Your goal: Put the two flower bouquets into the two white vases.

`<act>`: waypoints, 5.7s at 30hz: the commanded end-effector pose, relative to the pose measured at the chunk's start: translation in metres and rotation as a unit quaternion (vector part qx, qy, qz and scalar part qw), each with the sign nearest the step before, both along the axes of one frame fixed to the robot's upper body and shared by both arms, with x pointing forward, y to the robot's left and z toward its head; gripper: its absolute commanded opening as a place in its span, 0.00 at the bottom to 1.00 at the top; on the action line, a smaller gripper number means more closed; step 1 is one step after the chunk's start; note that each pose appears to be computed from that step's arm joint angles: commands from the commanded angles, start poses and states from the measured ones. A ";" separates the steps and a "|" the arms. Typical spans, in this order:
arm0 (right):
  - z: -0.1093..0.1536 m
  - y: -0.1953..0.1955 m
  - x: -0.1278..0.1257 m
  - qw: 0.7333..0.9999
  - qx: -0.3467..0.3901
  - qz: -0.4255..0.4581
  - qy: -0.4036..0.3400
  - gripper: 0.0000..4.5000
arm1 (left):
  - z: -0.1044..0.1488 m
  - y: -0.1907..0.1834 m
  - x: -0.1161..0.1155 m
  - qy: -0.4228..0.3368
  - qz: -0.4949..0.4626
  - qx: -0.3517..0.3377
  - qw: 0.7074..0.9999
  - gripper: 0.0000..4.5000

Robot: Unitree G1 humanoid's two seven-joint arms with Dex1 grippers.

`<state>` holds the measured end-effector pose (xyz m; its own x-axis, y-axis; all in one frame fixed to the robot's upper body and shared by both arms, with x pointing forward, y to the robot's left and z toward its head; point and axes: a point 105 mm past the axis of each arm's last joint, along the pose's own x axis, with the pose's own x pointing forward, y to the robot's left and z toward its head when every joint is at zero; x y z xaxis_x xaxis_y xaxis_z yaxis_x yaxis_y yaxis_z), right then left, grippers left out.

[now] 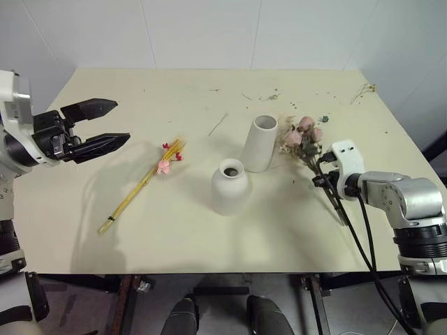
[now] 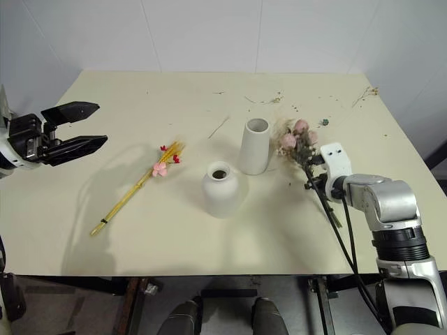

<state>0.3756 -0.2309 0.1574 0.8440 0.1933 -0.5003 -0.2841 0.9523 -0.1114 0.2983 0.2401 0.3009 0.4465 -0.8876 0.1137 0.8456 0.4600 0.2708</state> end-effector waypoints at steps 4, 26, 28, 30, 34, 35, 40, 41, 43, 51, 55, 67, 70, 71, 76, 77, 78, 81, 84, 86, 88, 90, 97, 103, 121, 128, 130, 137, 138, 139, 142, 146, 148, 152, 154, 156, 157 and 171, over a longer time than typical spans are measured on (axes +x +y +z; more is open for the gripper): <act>0.091 -0.013 0.027 0.973 -0.042 -0.012 -0.225 0.01 | 0.011 -0.002 -0.001 -0.024 -0.002 0.011 1.000 1.00; 0.214 0.137 0.033 0.799 0.279 0.153 -0.510 0.01 | 0.008 -0.007 0.005 -0.022 -0.010 0.010 1.000 1.00; 0.211 0.141 0.033 0.797 0.288 0.157 -0.508 0.01 | 0.008 -0.007 0.004 -0.022 -0.009 0.010 1.000 1.00; 0.209 0.144 0.033 0.795 0.296 0.161 -0.504 0.01 | 0.008 -0.007 0.004 -0.021 -0.008 0.010 1.000 1.00; 0.193 0.150 0.038 0.804 0.304 0.164 -0.484 0.01 | 0.006 -0.007 0.003 -0.020 -0.008 0.009 1.000 1.00; 0.188 0.151 0.039 0.806 0.304 0.164 -0.480 0.01 | 0.006 -0.007 0.003 -0.019 -0.008 0.008 1.000 1.00; 0.168 0.153 0.045 0.814 0.309 0.155 -0.467 0.01 | 0.007 -0.005 0.003 -0.019 -0.003 0.002 1.000 1.00; 0.164 0.154 0.046 0.815 0.307 0.155 -0.465 0.01 | 0.007 -0.003 0.004 -0.020 0.003 0.002 1.000 1.00; 0.158 0.156 0.047 0.818 0.304 0.157 -0.463 0.01 | 0.008 -0.001 0.004 -0.021 0.012 0.002 1.000 1.00; 0.145 0.161 0.044 0.820 0.295 0.163 -0.464 0.36 | 0.010 0.002 0.004 -0.025 0.018 0.005 1.000 1.00; 0.146 0.160 0.036 0.817 0.285 0.180 -0.468 0.67 | 0.010 0.001 0.005 -0.025 0.018 0.004 1.000 1.00; 0.138 0.139 -0.026 0.832 0.205 0.291 -0.426 1.00 | 0.005 -0.005 0.012 -0.019 0.016 -0.002 1.000 1.00; 0.136 0.128 -0.040 0.841 0.175 0.311 -0.407 1.00 | 0.004 -0.005 0.017 -0.019 0.033 -0.006 0.999 1.00; 0.135 0.125 -0.045 0.844 0.178 0.323 -0.389 1.00 | 0.003 -0.004 0.019 -0.019 0.040 -0.008 0.999 1.00; 0.138 0.109 -0.069 0.852 0.178 0.363 -0.333 1.00 | -0.004 -0.003 0.031 -0.005 0.093 -0.014 0.996 1.00; 0.137 0.107 -0.075 0.852 0.175 0.375 -0.320 1.00 | -0.006 -0.003 0.033 -0.001 0.108 -0.016 0.994 1.00; 0.135 0.106 -0.080 0.853 0.168 0.387 -0.306 1.00 | -0.007 -0.001 0.037 0.004 0.126 -0.018 0.992 1.00; 0.127 0.101 -0.093 0.860 0.144 0.413 -0.261 1.00 | -0.017 0.002 0.045 0.030 0.176 -0.009 0.984 1.00; 0.124 0.099 -0.103 0.858 0.142 0.437 -0.228 1.00 | -0.035 0.003 0.052 0.077 0.223 0.028 0.971 1.00; 0.119 0.098 -0.111 0.858 0.138 0.450 -0.205 1.00 | -0.046 0.003 0.054 0.109 0.249 0.056 0.961 1.00; 0.117 0.094 -0.112 0.862 0.130 0.448 -0.198 1.00 | -0.055 0.002 0.053 0.137 0.259 0.083 0.952 1.00; 0.116 0.092 -0.109 0.865 0.127 0.442 -0.199 1.00 | -0.063 0.002 0.051 0.163 0.268 0.113 0.943 1.00; 0.109 0.091 -0.110 0.873 0.145 0.426 -0.187 1.00 | -0.089 0.014 0.043 0.254 0.299 0.222 0.893 1.00; 0.107 0.091 -0.115 0.874 0.153 0.427 -0.173 1.00 | -0.102 0.024 0.046 0.288 0.321 0.254 0.866 1.00; 0.102 0.089 -0.110 0.884 0.142 0.405 -0.184 1.00 | -0.146 0.024 0.041 0.403 0.299 0.324 0.802 0.96; 0.102 0.090 -0.110 0.884 0.143 0.403 -0.189 1.00 | -0.153 0.028 0.040 0.412 0.308 0.331 0.791 0.53; 0.102 0.089 -0.110 0.884 0.142 0.402 -0.189 1.00 | -0.156 0.033 0.040 0.414 0.317 0.338 0.784 0.39; 0.102 0.087 -0.110 0.885 0.141 0.400 -0.193 1.00 | -0.156 0.038 0.041 0.411 0.327 0.335 0.782 0.00; 0.101 0.086 -0.109 0.886 0.141 0.398 -0.193 1.00 | -0.153 0.037 0.044 0.405 0.330 0.328 0.787 0.00; 0.101 0.086 -0.108 0.886 0.140 0.397 -0.194 1.00 | -0.150 0.036 0.048 0.395 0.331 0.319 0.795 0.00; 0.100 0.085 -0.108 0.886 0.139 0.397 -0.195 1.00 | -0.140 0.034 0.056 0.373 0.335 0.300 0.811 0.00; 0.100 0.085 -0.109 0.886 0.138 0.396 -0.199 1.00 | -0.117 0.031 0.071 0.313 0.338 0.268 0.846 0.00; 0.100 0.083 -0.108 0.888 0.134 0.392 -0.202 1.00 | -0.098 0.025 0.082 0.243 0.329 0.255 0.876 0.00; 0.100 0.083 -0.108 0.888 0.130 0.390 -0.205 1.00 | -0.067 0.020 0.097 0.157 0.342 0.210 0.902 0.00; 0.100 0.082 -0.107 0.888 0.130 0.390 -0.207 1.00 | -0.051 0.015 0.103 0.117 0.345 0.181 0.914 0.00; 0.100 0.082 -0.107 0.888 0.128 0.390 -0.208 1.00 | -0.027 0.006 0.107 0.062 0.334 0.129 0.932 0.00; 0.100 0.082 -0.107 0.888 0.127 0.389 -0.209 1.00 | -0.012 0.000 0.107 0.035 0.325 0.085 0.941 0.00; 0.101 0.081 -0.110 0.890 0.123 0.380 -0.218 1.00 | 0.060 -0.062 0.051 -0.111 0.028 -0.234 0.965 0.00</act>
